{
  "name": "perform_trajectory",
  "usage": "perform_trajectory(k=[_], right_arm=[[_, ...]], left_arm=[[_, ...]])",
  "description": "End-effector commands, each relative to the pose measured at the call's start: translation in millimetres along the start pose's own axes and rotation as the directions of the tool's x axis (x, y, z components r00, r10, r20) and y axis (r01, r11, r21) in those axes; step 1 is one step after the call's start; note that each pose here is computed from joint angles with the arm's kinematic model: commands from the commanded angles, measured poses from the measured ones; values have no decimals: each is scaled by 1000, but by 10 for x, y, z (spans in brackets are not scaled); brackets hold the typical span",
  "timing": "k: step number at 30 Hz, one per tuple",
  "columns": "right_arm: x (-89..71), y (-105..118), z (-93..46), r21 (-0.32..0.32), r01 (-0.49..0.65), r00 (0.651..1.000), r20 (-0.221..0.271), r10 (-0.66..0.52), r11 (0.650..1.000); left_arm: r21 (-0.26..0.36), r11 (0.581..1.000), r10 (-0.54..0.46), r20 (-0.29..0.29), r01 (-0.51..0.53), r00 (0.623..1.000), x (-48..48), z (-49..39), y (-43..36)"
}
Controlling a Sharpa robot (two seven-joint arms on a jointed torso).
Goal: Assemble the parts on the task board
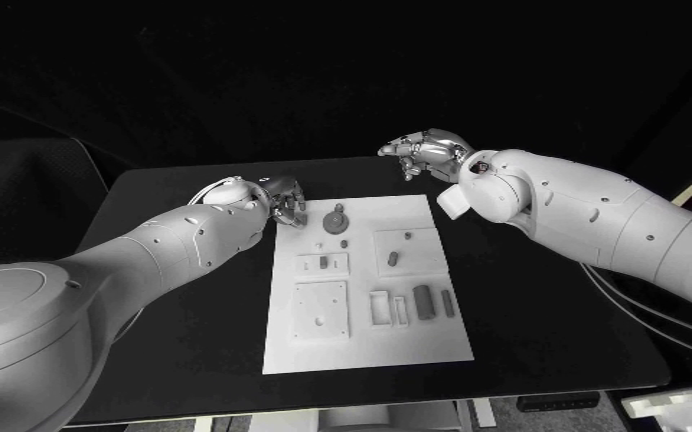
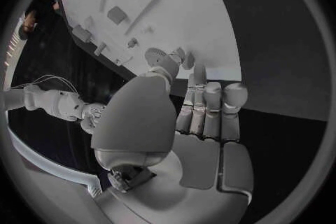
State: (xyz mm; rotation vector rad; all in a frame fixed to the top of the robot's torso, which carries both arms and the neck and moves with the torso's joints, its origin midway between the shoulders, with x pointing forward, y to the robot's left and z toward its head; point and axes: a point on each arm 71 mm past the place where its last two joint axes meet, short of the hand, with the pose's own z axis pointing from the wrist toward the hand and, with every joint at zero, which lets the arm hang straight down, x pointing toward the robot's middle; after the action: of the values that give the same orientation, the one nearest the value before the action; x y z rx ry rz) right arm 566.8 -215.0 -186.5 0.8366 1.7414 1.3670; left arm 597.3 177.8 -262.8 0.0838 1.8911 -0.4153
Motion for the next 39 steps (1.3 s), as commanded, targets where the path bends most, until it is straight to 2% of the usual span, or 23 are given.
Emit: perform_trajectory(k=[1, 8, 17, 24, 31, 39], right_arm=[[14, 23, 2, -10, 7, 1000, -8, -7, 1000], [32, 43, 9, -13, 9, 1000, -12, -9, 1000], [14, 68, 2, -17, 13, 1000, -7, -14, 1000], [18, 93, 2, -22, 16, 1000, -8, -16, 1000], [21, 115, 6, -25, 19, 1000, -8, -19, 999], [24, 126, 7, -28, 20, 1000, -8, -20, 999]], left_arm=[[18, 1000, -17, -16, 17, 1000, 9, 13, -57], [12, 1000, -17, -16, 17, 1000, 13, 20, -71], [-13, 1000, -12, 2, 12, 1000, -17, 28, -12], [-10, 1000, -12, -1, 12, 1000, -18, 30, -8], [-19, 1000, -20, 6, 20, 1000, -30, 30, 31], [-12, 1000, -25, -3, 24, 1000, -19, 39, 0]])
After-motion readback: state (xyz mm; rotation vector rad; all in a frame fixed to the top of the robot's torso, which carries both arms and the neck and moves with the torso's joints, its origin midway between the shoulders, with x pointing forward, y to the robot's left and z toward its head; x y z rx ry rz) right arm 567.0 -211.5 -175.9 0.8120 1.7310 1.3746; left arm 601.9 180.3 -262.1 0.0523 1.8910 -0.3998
